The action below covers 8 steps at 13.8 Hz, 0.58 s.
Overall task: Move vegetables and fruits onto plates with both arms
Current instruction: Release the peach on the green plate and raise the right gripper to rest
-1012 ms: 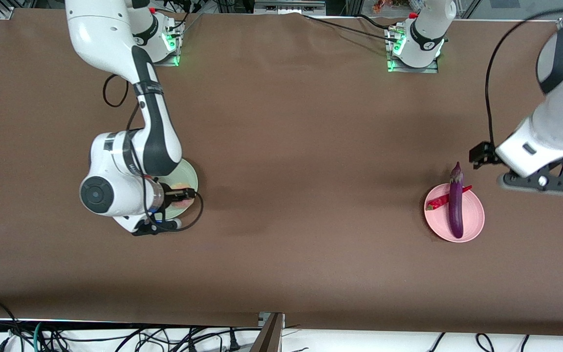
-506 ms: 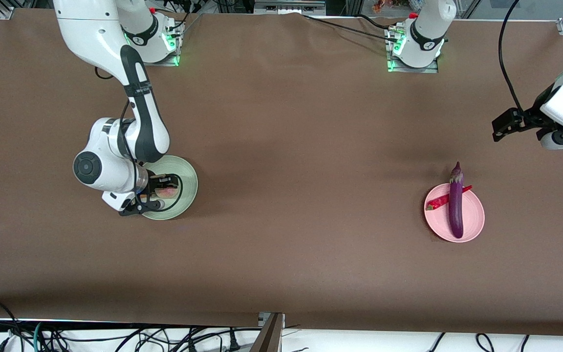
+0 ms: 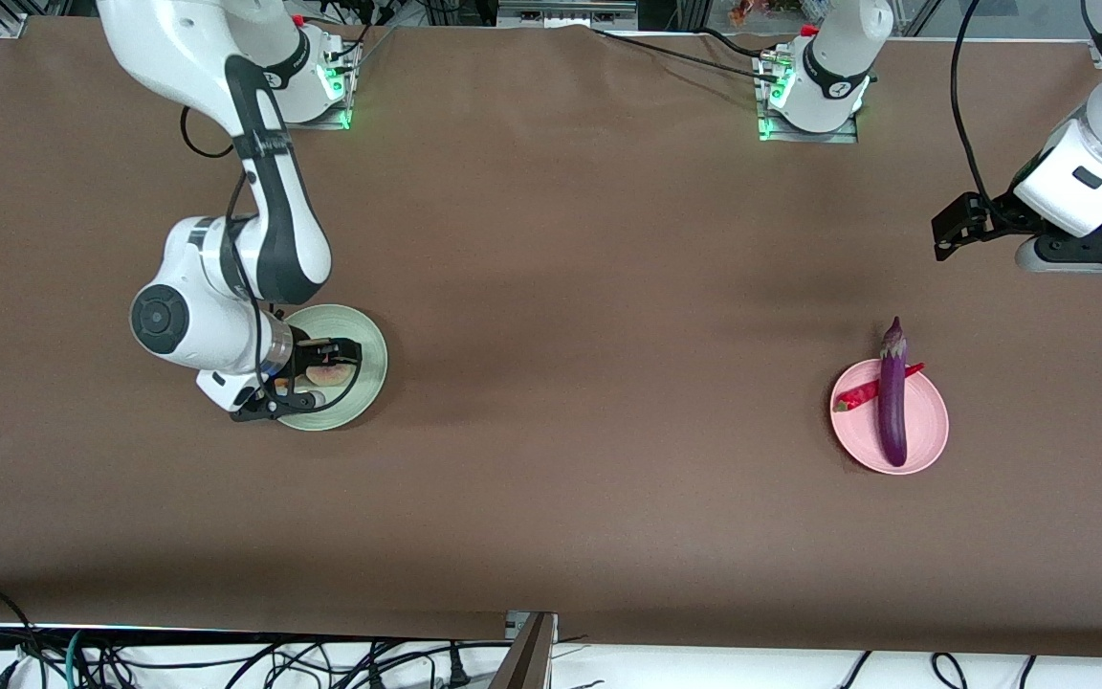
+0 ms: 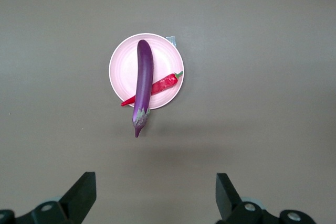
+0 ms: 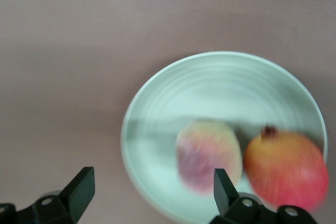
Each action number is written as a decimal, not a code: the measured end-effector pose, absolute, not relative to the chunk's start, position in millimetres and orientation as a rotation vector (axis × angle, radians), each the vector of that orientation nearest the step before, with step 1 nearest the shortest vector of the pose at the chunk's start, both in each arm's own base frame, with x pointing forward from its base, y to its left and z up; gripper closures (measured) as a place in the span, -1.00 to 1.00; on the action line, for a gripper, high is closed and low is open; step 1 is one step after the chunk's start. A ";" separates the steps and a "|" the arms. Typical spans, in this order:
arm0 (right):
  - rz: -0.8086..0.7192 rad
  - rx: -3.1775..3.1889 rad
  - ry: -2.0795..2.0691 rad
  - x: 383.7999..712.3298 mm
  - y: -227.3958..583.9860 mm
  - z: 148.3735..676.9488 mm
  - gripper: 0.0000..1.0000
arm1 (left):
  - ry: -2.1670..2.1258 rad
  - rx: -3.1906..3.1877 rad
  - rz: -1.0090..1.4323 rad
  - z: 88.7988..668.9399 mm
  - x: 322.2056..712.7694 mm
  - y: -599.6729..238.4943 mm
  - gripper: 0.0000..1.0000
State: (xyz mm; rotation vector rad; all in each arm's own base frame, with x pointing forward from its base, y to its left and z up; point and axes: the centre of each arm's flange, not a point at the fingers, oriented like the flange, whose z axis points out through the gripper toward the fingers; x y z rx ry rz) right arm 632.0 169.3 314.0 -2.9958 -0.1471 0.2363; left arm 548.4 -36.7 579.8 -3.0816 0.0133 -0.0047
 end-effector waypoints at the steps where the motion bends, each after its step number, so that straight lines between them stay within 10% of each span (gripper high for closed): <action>1: 0.241 -3.023 -0.126 633.4 175.6 349.6 -1.00 | 0.008 -3.082 -0.004 579.5 548.5 -34.7 -1.00; 8: 0.149 -3.078 -0.136 601.3 131.6 533.9 -1.00 | 0.001 -3.081 0.005 577.2 548.9 -32.1 -1.00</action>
